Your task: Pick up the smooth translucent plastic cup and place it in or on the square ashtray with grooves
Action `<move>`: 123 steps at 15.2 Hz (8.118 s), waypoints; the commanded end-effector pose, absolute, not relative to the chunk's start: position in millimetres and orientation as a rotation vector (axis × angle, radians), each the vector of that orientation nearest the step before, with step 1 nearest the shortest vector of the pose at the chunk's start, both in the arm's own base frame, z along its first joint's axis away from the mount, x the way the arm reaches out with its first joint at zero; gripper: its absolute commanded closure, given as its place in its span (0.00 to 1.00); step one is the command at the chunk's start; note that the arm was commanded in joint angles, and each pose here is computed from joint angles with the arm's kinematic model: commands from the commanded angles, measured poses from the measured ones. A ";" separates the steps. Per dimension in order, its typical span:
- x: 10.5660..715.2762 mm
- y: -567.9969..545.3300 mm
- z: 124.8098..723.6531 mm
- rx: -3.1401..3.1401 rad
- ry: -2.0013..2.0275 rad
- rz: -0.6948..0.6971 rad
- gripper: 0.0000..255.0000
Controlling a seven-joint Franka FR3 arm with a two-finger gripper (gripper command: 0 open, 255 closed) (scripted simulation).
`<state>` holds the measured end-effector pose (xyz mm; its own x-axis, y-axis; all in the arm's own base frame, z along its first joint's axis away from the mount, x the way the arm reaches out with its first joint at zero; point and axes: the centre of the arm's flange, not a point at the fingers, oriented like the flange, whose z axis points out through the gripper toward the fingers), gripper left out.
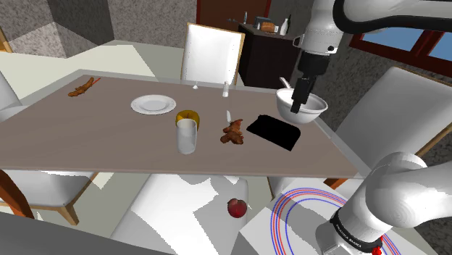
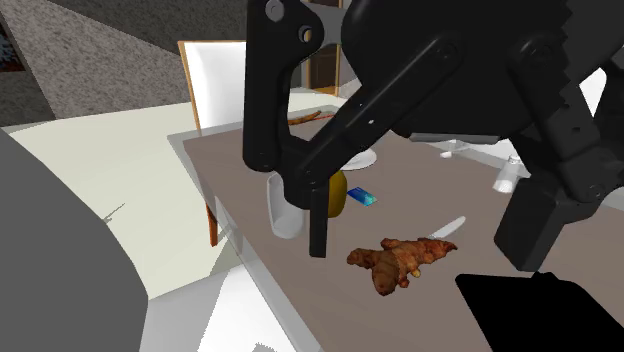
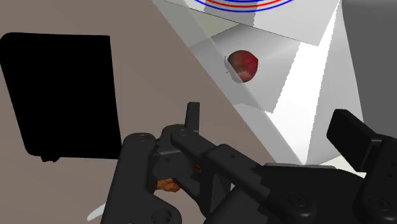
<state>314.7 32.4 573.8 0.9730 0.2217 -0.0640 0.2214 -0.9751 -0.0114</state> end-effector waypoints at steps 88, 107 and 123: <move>585.7 110.4 492.9 -3.172 -0.250 -0.088 1.00; 513.9 -129.1 512.8 -3.172 -0.250 -0.088 1.00; 475.1 -258.3 497.2 -3.172 -0.250 -0.088 1.00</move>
<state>476.6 -258.4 502.6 0.9862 0.1575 0.0509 0.1553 -0.9868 0.0452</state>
